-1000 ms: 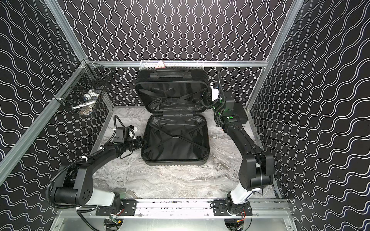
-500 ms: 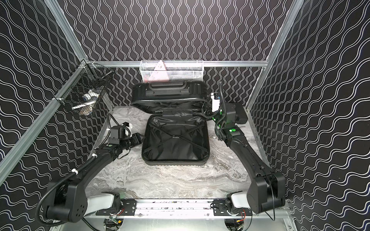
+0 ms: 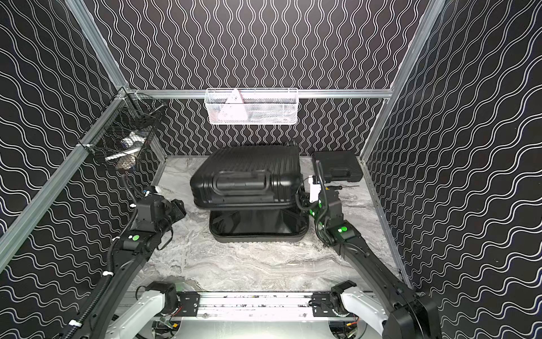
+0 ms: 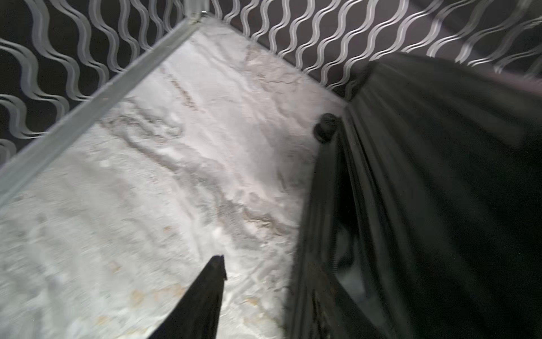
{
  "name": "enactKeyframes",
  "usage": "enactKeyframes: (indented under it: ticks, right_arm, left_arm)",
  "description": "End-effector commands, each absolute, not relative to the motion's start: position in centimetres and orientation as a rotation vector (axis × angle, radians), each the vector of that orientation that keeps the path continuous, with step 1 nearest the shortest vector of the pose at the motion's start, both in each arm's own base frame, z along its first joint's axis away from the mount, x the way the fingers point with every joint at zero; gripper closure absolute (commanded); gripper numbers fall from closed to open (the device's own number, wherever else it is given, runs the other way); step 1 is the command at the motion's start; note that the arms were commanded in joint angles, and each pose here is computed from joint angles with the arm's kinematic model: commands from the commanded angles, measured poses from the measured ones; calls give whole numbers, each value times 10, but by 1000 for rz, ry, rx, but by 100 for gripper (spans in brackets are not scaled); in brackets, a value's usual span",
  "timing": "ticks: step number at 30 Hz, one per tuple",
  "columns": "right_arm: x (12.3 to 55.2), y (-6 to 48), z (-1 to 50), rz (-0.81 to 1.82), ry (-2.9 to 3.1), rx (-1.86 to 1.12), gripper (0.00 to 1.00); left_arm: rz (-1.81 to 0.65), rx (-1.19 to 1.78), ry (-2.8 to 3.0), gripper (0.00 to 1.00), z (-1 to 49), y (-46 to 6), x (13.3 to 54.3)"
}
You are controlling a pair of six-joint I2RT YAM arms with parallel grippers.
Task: Close the suitcase zippers
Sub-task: Close the suitcase at the center of the board, then adjust the suitcase at the center of the board.
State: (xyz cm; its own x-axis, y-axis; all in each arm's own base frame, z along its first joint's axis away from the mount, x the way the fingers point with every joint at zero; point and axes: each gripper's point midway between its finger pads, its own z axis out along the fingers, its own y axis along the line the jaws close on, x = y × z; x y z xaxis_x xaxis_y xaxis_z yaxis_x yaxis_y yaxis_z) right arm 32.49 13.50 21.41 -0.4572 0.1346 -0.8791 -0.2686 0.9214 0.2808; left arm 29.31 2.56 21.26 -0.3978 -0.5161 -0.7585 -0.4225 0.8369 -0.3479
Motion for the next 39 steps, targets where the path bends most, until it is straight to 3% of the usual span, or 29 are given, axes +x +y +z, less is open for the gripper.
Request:
enactKeyframes:
  ticks: [1, 6, 7, 9, 10, 13, 18, 26, 29, 34, 39]
  right_arm:
    - [315, 128, 204, 503, 1984, 4, 100]
    - [297, 115, 164, 452, 2075, 41, 100]
    - [295, 112, 158, 434, 2094, 49, 93]
    - [292, 106, 150, 397, 2126, 69, 64]
    - [292, 101, 147, 372, 2137, 92, 55]
    - [290, 84, 137, 278, 2173, 189, 42]
    - [289, 82, 114, 268, 2263, 287, 43]
    - [282, 150, 82, 531, 2393, 182, 42]
    - [282, 173, 80, 588, 2391, 134, 42]
    - [280, 212, 76, 663, 2398, 20, 41]
    - [274, 241, 79, 685, 2379, -77, 39]
  left_arm:
    - [-26, -712, 2068, 49, 214, 37, 283]
    - [-207, -544, 2131, 48, 225, 3, 294]
    - [-245, -504, 2155, 48, 227, -4, 296]
    - [-315, -434, 2204, 48, 231, -19, 296]
    - [-347, -400, 2233, 48, 233, -26, 296]
    - [-433, -317, 2300, 48, 237, -43, 291]
    - [-452, -207, 2375, 43, 243, -52, 274]
    - [-555, -93, 2482, 40, 238, -69, 250]
    - [-554, -115, 2482, 34, 236, -68, 246]
    - [-537, -185, 2445, 27, 240, -63, 253]
    - [-667, -328, 2492, 28, 225, -74, 270]
